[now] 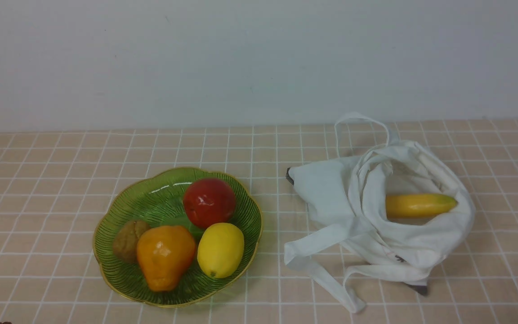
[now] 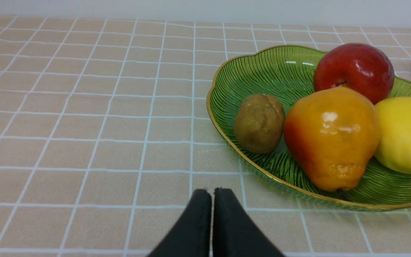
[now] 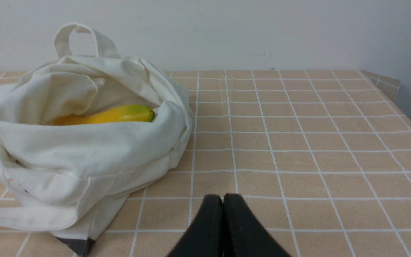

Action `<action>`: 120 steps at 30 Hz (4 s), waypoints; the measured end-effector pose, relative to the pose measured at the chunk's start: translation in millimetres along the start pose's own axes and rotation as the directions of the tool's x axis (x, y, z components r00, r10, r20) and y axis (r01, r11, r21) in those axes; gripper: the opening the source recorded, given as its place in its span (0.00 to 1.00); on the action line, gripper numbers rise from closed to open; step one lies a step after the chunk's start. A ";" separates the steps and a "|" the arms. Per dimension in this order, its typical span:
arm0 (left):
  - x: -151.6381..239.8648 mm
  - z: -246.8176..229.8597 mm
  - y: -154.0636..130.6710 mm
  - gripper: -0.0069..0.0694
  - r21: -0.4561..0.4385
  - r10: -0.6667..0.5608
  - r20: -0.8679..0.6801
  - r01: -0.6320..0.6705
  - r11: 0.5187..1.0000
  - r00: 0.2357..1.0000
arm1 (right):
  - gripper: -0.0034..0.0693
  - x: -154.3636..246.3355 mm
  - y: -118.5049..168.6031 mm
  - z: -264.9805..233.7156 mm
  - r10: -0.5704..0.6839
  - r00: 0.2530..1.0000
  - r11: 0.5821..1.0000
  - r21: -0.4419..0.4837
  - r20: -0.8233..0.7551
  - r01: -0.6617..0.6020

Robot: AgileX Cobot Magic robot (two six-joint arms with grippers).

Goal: Take the fruit out of the bag on the brown coffee tablecloth and place them on the plate.
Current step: 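Reach into the bag and grasp the banana with the right gripper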

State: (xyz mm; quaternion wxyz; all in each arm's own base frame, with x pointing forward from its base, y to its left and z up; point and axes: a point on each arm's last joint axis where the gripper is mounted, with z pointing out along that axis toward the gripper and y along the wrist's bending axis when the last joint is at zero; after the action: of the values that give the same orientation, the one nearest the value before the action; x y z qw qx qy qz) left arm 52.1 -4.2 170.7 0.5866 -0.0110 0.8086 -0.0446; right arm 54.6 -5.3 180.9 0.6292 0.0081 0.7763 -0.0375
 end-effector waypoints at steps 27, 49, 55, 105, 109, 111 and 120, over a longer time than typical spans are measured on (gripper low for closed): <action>0.0 0.0 0.0 0.08 0.000 0.000 0.000 0.000 1.000 1.000 | 0.03 0.0 0.0 0.0 0.001 1.000 1.000 0.000 0.000 -0.001; 0.0 0.0 0.0 0.08 0.000 0.000 0.000 0.000 1.000 1.000 | 0.03 0.0 0.0 0.0 0.000 1.000 1.000 0.000 0.000 0.000; 0.0 0.0 0.0 0.08 0.000 0.000 0.000 0.000 1.000 1.000 | 0.03 -4.7 1.9 0.5 0.053 0.996 0.998 -0.023 0.071 -0.052; 0.0 0.0 0.0 0.08 0.000 0.000 0.000 0.000 1.000 1.000 | 0.17 -131.6 62.0 195.0 0.149 0.672 0.881 -0.210 -0.726 -0.423; 0.0 0.0 0.0 0.08 0.000 0.000 0.000 0.000 1.000 1.000 | 0.37 -100.4 67.9 224.6 0.139 0.619 0.888 -0.180 -0.773 -0.423; 0.0 0.0 0.0 0.08 0.000 0.000 0.000 0.000 1.000 1.000 | 0.48 -85.0 69.5 234.0 0.142 0.578 0.890 -0.153 -0.804 -0.431; 0.0 0.0 0.0 0.08 0.000 0.000 0.000 0.000 1.000 1.000 | 0.80 -51.7 68.7 259.2 0.274 0.493 0.883 0.013 -0.825 -0.470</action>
State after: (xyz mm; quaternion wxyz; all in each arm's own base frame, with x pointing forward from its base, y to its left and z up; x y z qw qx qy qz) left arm 52.1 -4.2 170.7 0.5866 -0.0110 0.8086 -0.0446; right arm 322.5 47.3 174.9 0.1959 0.1247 0.9536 0.1915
